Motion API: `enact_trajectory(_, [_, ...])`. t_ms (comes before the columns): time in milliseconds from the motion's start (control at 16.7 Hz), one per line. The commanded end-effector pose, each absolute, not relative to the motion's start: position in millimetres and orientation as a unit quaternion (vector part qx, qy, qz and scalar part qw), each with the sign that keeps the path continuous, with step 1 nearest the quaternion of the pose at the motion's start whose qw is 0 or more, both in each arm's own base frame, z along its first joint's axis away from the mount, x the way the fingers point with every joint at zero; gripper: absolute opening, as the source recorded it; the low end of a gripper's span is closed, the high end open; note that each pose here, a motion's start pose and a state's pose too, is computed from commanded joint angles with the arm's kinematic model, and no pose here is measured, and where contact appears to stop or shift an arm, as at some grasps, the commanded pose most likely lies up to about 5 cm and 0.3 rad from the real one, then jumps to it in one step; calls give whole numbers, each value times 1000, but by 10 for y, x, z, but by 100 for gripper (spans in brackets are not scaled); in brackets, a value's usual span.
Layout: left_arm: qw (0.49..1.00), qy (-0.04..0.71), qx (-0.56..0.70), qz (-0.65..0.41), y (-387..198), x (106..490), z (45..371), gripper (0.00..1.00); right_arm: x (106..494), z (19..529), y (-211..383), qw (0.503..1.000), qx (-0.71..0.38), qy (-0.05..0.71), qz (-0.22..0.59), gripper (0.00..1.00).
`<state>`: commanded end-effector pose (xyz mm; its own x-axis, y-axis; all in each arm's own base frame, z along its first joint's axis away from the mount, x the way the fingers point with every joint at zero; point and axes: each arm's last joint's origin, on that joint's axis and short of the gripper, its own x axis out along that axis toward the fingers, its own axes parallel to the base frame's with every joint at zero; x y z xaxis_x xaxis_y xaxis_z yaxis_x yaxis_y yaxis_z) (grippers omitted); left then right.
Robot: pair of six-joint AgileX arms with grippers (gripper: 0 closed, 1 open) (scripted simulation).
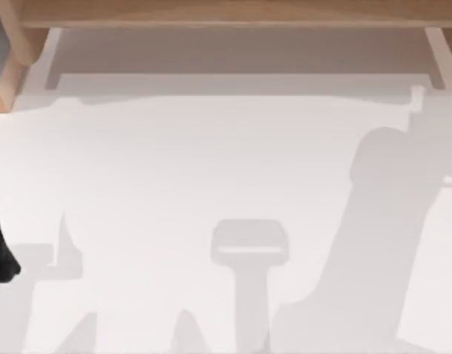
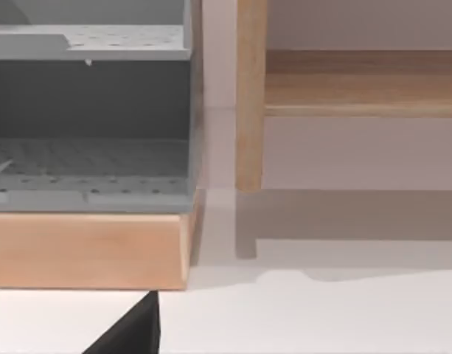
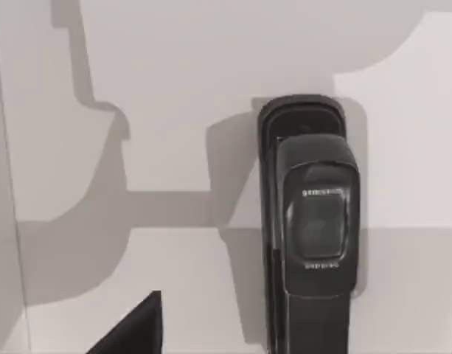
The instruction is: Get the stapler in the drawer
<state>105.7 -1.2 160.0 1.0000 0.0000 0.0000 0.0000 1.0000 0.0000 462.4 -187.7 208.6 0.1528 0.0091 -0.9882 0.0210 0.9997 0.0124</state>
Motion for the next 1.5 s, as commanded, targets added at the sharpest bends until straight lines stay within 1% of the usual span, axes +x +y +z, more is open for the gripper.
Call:
enact_trajectory(120, [1000,0,0,0,-12,1057,1600,100,4547,2416,-1932,799,1,602,-17,100])
enact_trajectory(240, [1000,0,0,0,-12,1057,1600,100,4451,2758,-2034,844,-17,535,-37,100])
enact_trajectory(480, [1000,0,0,0,-12,1057,1600,100,4197,3410,-2268,921,-83,370,-86,100])
enact_trajectory(600, [1000,0,0,0,-12,1057,1600,100,4048,3676,-2382,944,-134,281,-111,100])
enact_trajectory(720, [1000,0,0,0,-12,1057,1600,100,3897,3875,-2480,951,-197,196,-133,100])
enact_trajectory(900, [1000,0,0,0,-12,1057,1600,100,3701,3980,-2579,935,-305,89,-154,100])
enact_trajectory(1080, [1000,0,0,0,-12,1057,1600,100,3500,3827,-2669,892,-419,18,-167,100])
enact_trajectory(1260, [1000,0,0,0,-12,1057,1600,100,3213,3431,-2787,831,-526,-15,-181,100])
enact_trajectory(1500, [1000,0,0,0,-12,1057,1600,100,2741,2617,-2836,748,-638,-9,-183,100])
